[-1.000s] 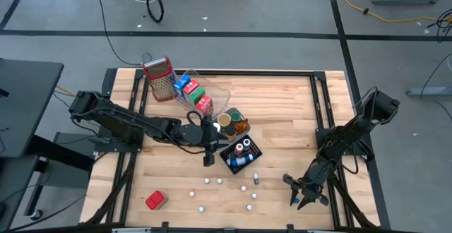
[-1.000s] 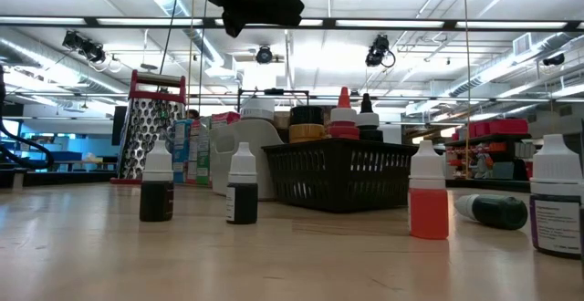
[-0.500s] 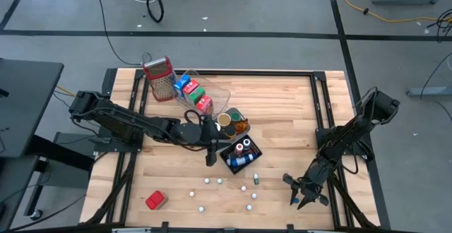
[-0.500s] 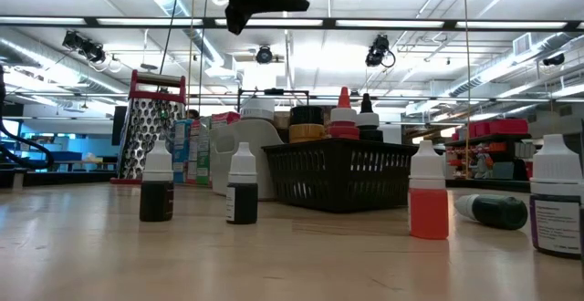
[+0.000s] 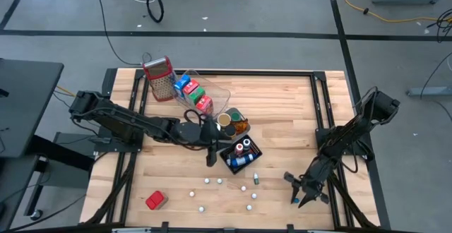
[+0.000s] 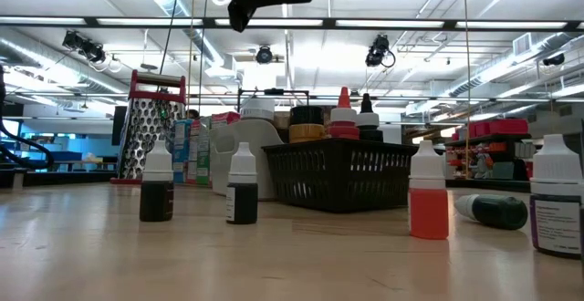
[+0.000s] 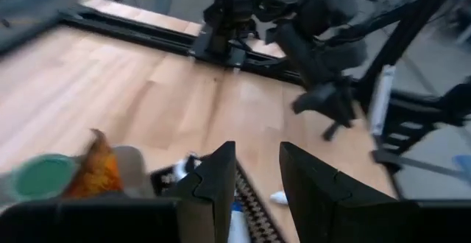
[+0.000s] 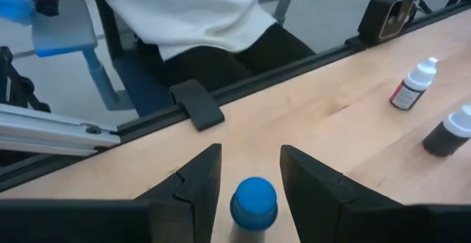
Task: Pick & Place Kitchen Items
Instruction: Put the blue black food coloring into the black bin
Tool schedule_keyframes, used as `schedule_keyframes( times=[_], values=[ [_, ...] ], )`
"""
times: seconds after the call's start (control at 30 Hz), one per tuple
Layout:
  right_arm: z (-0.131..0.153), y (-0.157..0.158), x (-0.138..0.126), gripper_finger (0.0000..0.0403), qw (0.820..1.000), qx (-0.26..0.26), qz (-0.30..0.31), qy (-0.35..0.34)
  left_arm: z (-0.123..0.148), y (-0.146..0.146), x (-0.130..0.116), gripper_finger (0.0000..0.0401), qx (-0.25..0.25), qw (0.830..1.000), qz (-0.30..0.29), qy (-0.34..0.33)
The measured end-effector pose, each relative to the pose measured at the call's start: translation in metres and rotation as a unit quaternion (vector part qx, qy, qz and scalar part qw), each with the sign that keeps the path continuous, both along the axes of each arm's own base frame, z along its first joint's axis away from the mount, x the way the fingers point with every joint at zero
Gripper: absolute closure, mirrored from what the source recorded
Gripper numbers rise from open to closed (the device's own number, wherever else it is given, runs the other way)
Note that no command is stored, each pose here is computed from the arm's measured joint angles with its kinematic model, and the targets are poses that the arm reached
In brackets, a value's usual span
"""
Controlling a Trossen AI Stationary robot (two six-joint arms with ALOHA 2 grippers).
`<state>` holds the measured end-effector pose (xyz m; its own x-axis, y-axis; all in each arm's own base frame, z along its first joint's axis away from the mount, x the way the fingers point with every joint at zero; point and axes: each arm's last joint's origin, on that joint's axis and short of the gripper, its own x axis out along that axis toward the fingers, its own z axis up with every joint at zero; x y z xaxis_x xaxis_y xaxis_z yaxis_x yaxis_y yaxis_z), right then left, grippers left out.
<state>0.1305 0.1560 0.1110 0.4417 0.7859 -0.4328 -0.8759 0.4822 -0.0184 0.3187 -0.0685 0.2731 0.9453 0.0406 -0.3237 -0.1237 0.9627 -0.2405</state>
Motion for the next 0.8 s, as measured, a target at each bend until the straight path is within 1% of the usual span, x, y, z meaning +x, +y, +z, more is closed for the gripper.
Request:
schedule_keyframes(
  times=[0.07, 0.17, 0.3, 0.47, 0.53, 0.57, 0.63, 0.73, 0.8],
  values=[
    [-0.002, -0.002, -0.002, 0.0253, 1.0, -0.001, -0.005, -0.002, -0.005, -0.002, 0.006, 0.0285, -0.028, 1.0, -0.011, -0.003],
    [-0.003, -0.004, -0.002, 0.0253, 1.0, -0.005, -0.025, -0.001, -0.018, -0.007, 0.017, 0.0285, -0.051, 0.999, -0.014, -0.011],
    [-0.003, -0.005, -0.001, 0.0253, 0.999, -0.011, -0.052, -0.006, -0.032, -0.01, 0.026, 0.0285, -0.045, 0.999, -0.02, 0.004],
    [-0.003, -0.005, -0.001, 0.0253, 0.999, -0.009, -0.047, -0.004, -0.038, -0.014, 0.034, 0.0285, -0.041, 0.998, -0.033, 0.017],
    [-0.004, -0.005, -0.001, 0.0253, 0.999, -0.012, -0.048, -0.002, -0.037, -0.019, 0.042, 0.0285, -0.037, 0.998, -0.04, 0.012],
    [-0.005, -0.005, -0.001, 0.0253, 0.999, -0.013, -0.048, 0.0, -0.038, -0.021, 0.042, 0.0285, -0.027, 0.998, -0.043, 0.024],
    [-0.006, -0.005, -0.001, 0.0253, 0.999, -0.013, -0.05, 0.006, -0.04, -0.025, 0.052, 0.0285, -0.015, 0.998, -0.046, 0.04],
    [-0.007, -0.006, -0.002, 0.0253, 0.998, -0.009, -0.053, 0.02, -0.052, -0.028, 0.062, 0.0285, 0.012, 0.993, -0.05, 0.107],
    [-0.007, -0.006, -0.002, 0.0253, 0.998, -0.005, -0.06, 0.025, -0.059, -0.03, 0.069, 0.0285, 0.021, 0.988, -0.057, 0.139]
  ],
)
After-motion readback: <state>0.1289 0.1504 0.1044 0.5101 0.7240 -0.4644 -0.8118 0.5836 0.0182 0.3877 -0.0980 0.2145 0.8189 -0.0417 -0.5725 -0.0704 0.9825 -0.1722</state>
